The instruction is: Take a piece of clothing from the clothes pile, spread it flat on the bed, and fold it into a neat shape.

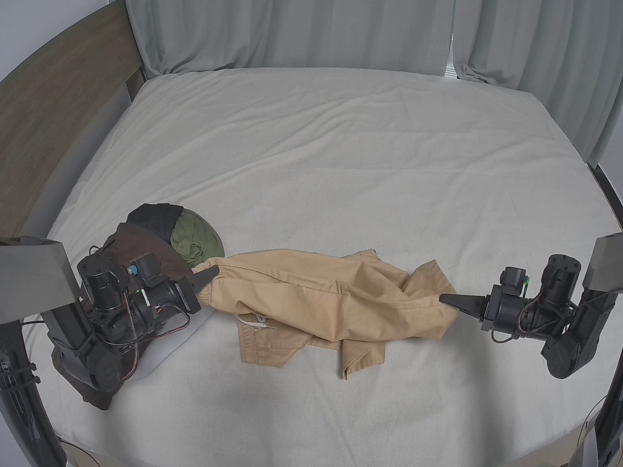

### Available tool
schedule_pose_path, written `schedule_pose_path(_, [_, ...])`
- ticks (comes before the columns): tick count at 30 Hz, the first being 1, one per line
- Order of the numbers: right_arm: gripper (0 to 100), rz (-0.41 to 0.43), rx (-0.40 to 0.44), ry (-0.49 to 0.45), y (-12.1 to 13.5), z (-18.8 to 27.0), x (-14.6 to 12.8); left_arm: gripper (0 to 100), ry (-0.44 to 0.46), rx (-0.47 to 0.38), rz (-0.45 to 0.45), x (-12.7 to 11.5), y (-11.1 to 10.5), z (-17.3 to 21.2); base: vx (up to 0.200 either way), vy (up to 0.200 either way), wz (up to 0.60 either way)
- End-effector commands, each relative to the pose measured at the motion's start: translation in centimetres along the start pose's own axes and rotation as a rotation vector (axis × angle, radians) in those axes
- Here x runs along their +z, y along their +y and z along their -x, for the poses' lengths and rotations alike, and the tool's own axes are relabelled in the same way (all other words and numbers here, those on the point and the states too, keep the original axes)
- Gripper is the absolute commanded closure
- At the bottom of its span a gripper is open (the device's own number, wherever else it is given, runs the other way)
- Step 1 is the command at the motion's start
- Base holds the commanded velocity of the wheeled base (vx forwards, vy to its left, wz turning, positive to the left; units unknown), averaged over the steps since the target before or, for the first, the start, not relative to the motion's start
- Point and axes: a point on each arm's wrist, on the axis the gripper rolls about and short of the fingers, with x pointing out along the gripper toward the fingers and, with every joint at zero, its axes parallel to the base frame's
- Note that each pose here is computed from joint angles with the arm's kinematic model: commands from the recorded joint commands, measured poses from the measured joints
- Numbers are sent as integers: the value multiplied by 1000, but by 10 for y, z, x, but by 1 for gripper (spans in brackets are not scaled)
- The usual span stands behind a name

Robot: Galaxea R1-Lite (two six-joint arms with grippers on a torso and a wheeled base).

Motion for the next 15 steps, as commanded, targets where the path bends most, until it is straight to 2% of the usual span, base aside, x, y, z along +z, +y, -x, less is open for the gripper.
schedule_pose_path(1, [100,-6,7,24,1,-4,-6,100,-2,1,0,0,0,0,0,0,0])
schedule_pose_path(2, [100,-6,8,29,1,-5,-7,100,-2,1,0,0,0,0,0,0,0])
schedule_pose_path(3, [0,-6,8,32,0,-6,-7,100,-2,1,0,0,0,0,0,0,0])
schedule_pose_path(7, [0,-16,3,50,-4,-10,-12,100,0,0,-1,0,0,0,0,0,0])
schedule_pose_path(15, [0,20,2,109,-10,-21,-27,100,0,0,-1,0,0,0,0,0,0])
